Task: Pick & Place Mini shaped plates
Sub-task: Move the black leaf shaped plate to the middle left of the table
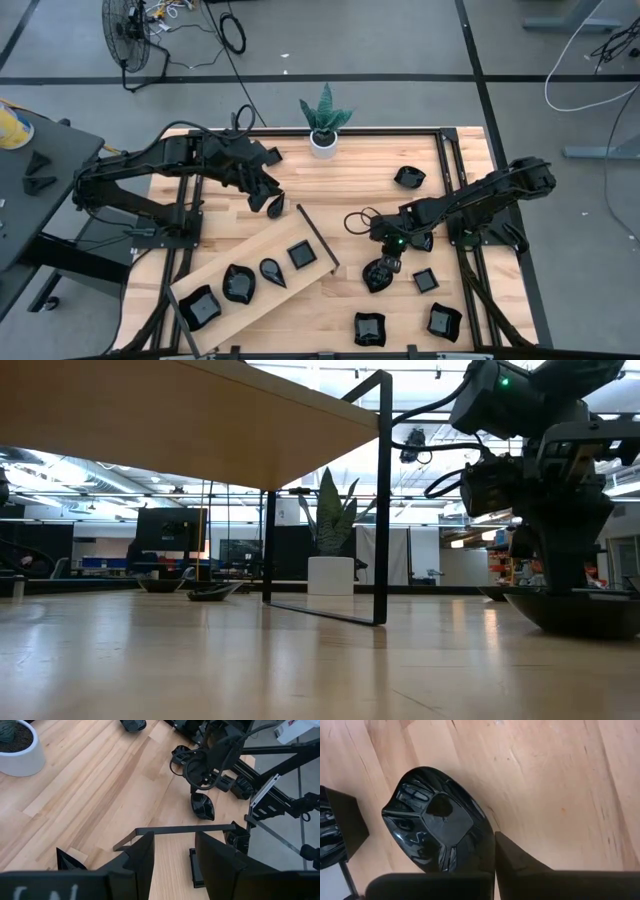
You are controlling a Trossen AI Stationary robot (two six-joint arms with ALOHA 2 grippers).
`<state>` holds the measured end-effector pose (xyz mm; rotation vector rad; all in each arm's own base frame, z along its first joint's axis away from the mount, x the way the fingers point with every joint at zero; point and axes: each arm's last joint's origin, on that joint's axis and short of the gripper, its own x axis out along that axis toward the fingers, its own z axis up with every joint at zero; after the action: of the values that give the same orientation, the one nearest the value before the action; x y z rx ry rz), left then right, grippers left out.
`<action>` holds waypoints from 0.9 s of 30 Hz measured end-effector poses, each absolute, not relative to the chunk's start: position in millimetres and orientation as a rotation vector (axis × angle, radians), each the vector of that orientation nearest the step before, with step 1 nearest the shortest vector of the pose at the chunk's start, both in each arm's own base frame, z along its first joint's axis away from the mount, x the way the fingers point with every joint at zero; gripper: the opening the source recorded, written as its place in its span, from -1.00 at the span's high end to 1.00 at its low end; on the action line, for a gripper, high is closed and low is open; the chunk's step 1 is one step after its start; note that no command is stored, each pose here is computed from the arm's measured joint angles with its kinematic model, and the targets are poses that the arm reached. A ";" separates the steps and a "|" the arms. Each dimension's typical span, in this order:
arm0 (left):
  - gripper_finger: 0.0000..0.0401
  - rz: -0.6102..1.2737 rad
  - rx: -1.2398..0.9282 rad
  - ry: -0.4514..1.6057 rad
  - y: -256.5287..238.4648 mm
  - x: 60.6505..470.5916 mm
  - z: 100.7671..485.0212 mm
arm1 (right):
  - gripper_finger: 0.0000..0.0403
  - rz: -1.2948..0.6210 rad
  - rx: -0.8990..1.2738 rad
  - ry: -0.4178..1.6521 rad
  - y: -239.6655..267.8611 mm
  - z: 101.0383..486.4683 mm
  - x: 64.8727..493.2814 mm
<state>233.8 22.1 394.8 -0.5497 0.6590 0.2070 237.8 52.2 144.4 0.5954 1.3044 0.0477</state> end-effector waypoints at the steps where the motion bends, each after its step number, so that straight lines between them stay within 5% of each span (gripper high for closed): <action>1: 0.27 0.207 -0.550 0.659 22.1 233.8 394.7 | 0.99 0.041 0.603 1.305 52.1 144.4 237.8; 27: 0.27 0.199 -0.552 0.660 21.8 233.9 394.8 | 1.00 -0.397 0.959 0.852 -31.5 189.8 238.5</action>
<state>233.9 21.8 394.8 -0.5525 0.6603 0.1992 238.5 -31.5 189.8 0.9592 0.8524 -0.3974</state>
